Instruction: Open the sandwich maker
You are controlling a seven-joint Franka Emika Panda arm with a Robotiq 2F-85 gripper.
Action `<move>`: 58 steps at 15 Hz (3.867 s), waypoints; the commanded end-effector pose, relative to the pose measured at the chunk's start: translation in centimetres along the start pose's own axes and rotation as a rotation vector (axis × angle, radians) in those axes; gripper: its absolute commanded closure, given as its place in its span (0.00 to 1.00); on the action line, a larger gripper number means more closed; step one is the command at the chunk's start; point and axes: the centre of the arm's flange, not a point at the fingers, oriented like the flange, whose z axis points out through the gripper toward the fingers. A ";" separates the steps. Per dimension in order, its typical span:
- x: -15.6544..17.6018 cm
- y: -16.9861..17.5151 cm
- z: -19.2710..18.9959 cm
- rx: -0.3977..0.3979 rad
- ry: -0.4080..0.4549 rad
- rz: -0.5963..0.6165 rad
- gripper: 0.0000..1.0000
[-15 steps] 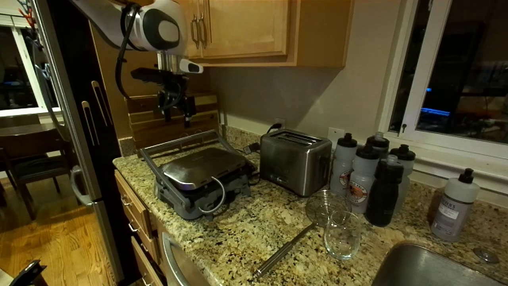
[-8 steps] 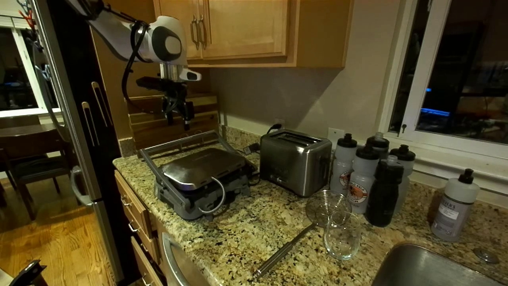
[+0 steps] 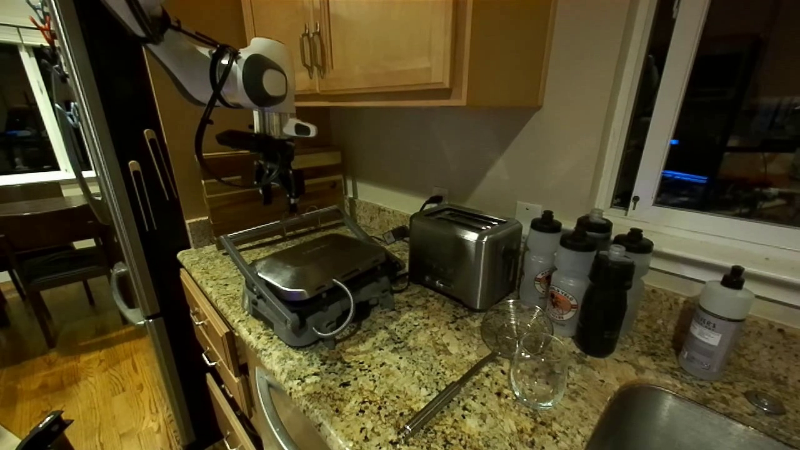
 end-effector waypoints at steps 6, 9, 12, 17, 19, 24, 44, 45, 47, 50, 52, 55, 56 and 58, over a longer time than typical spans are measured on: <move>2.1 -2.9 4.7 -0.049 -0.006 -0.010 0.00; 2.9 -2.8 7.1 -0.089 -0.025 -0.037 0.00; 3.8 -3.0 8.6 -0.082 -0.030 -0.026 0.00; 5.1 -3.4 6.9 -0.057 0.037 -0.010 0.40; 5.5 -3.4 6.1 -0.041 0.059 -0.003 0.54; 5.8 -2.6 5.9 0.008 0.061 0.017 0.85; 3.2 2.0 -0.2 0.087 0.065 -0.041 0.95; 2.9 3.0 -1.1 0.086 0.071 -0.030 0.95; 2.3 4.8 -3.0 0.087 0.078 -0.016 0.95; 1.5 7.8 -5.2 0.092 0.091 0.028 0.95; 1.1 9.7 -6.2 0.099 0.096 0.068 0.95; 0.5 12.2 -7.4 0.107 0.106 0.116 0.95; 0.3 13.0 -7.6 0.110 0.109 0.130 0.95; 0.1 14.6 -8.0 0.127 0.111 0.156 0.95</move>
